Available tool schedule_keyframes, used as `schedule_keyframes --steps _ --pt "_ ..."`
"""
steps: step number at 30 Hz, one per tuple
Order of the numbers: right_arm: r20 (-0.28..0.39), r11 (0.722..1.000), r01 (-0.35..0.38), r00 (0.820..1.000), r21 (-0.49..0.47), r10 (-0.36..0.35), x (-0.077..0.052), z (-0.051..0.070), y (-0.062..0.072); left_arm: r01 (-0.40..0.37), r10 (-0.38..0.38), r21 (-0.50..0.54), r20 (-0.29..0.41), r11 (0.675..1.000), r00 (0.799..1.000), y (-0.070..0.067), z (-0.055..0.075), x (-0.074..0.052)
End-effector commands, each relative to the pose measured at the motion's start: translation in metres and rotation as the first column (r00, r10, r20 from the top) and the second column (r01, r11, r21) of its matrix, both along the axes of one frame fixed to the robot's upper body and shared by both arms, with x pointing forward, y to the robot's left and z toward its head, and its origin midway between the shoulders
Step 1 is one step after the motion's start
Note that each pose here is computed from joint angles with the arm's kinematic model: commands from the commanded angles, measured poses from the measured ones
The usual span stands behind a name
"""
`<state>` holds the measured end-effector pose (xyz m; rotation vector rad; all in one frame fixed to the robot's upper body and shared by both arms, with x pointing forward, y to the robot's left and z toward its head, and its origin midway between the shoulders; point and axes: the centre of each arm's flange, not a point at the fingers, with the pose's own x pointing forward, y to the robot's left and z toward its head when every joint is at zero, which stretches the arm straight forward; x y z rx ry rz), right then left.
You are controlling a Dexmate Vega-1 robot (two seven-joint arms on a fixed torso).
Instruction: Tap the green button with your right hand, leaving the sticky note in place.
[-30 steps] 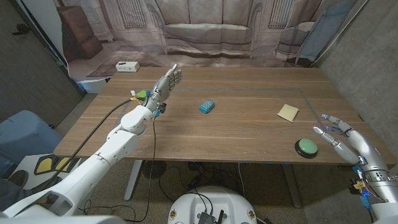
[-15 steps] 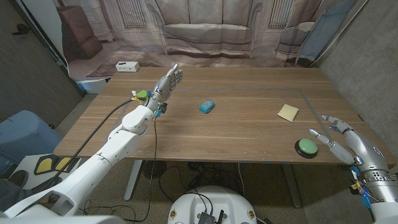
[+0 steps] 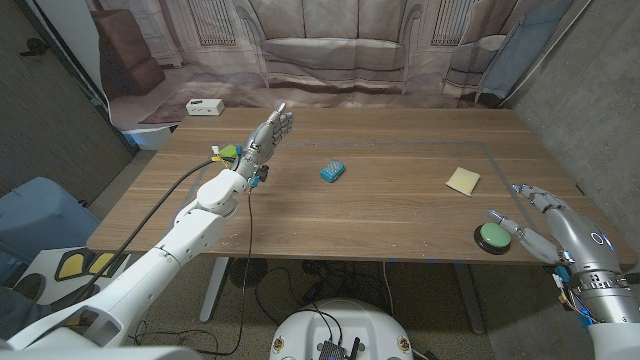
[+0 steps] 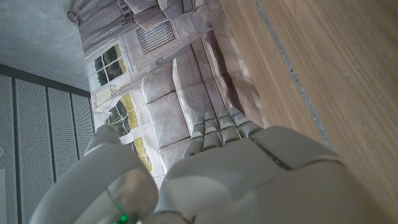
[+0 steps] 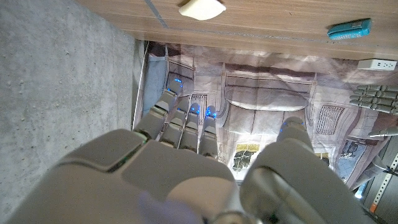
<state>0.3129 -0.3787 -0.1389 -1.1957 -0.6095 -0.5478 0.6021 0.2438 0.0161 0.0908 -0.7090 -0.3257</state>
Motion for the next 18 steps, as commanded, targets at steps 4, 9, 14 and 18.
schedule_keyframes --steps 4,9,14,18 --pt "-0.020 0.997 0.034 0.999 -0.070 -0.036 0.0002 0.0033 0.0076 -0.002 0.002 -0.003 0.008 1.000 1.000 0.0035 0.0018 -0.0008" --pt "-0.046 0.997 0.028 0.998 -0.078 -0.032 0.0028 0.0024 0.0100 0.001 -0.001 -0.004 0.001 1.000 1.000 0.0031 0.0013 0.0008" --pt "-0.077 0.997 0.020 0.997 -0.079 -0.026 0.0062 0.0005 0.0119 0.002 -0.002 -0.003 0.000 1.000 1.000 0.0026 0.0015 0.0022" --pt "-0.096 0.997 0.020 0.995 -0.080 -0.027 0.0080 -0.0020 0.0131 0.001 -0.001 -0.004 -0.002 1.000 1.000 0.0026 0.0010 0.0031"
